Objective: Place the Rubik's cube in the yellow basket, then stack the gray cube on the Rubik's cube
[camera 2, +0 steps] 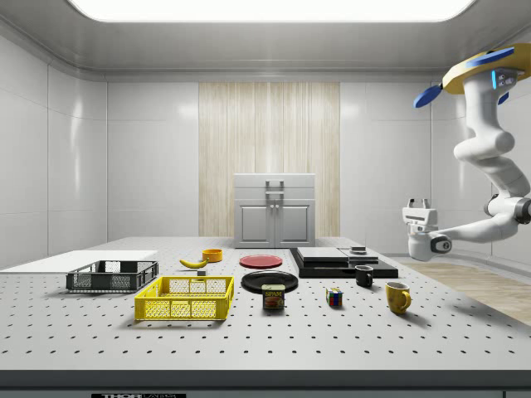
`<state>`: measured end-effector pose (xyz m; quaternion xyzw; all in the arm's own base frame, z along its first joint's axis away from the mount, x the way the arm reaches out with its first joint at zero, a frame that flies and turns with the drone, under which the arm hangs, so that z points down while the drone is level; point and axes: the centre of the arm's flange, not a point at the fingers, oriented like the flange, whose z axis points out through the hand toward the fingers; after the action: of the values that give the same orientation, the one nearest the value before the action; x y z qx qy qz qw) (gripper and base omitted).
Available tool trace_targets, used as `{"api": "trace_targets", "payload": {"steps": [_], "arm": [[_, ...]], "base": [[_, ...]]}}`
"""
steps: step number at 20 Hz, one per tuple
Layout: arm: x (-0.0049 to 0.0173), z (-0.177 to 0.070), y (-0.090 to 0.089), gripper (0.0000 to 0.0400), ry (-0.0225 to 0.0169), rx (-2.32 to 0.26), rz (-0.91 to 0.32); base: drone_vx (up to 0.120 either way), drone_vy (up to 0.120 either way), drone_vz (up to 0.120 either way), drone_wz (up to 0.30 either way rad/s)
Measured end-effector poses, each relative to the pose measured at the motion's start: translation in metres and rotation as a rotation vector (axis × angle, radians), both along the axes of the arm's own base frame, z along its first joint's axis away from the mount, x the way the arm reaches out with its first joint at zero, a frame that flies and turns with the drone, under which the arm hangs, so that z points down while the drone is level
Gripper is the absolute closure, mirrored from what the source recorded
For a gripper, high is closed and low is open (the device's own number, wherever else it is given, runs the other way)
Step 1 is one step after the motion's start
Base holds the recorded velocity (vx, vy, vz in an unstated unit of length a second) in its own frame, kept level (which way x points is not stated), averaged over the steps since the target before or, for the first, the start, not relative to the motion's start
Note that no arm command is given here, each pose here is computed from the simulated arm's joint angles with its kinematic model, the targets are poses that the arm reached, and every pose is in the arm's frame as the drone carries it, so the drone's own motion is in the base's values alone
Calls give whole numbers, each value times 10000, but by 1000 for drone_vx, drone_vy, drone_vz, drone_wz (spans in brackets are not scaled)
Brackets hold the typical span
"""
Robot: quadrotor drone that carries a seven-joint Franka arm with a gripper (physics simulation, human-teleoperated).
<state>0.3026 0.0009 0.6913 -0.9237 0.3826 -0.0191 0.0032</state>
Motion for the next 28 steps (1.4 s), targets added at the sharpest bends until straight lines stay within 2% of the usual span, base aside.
{"api": "trace_targets", "payload": {"steps": [8, 18, 23, 26, 28], "arm": [[-6, -1, 25, 0, -61, -249, -6], [-13, -17, 172, 0, -135, -1735, -41], [-14, -89, 396, 0, -166, -4112, -98], [-12, -227, 617, 0, -176, -6729, -161], [-7, -403, 783, 0, -175, -9167, -221]], "base": [[120, 115, 0, 0], [120, 0, 0, 0], [120, 0, 0, 0], [120, 0, 0, 0], [120, 0, 0, 0]]}}
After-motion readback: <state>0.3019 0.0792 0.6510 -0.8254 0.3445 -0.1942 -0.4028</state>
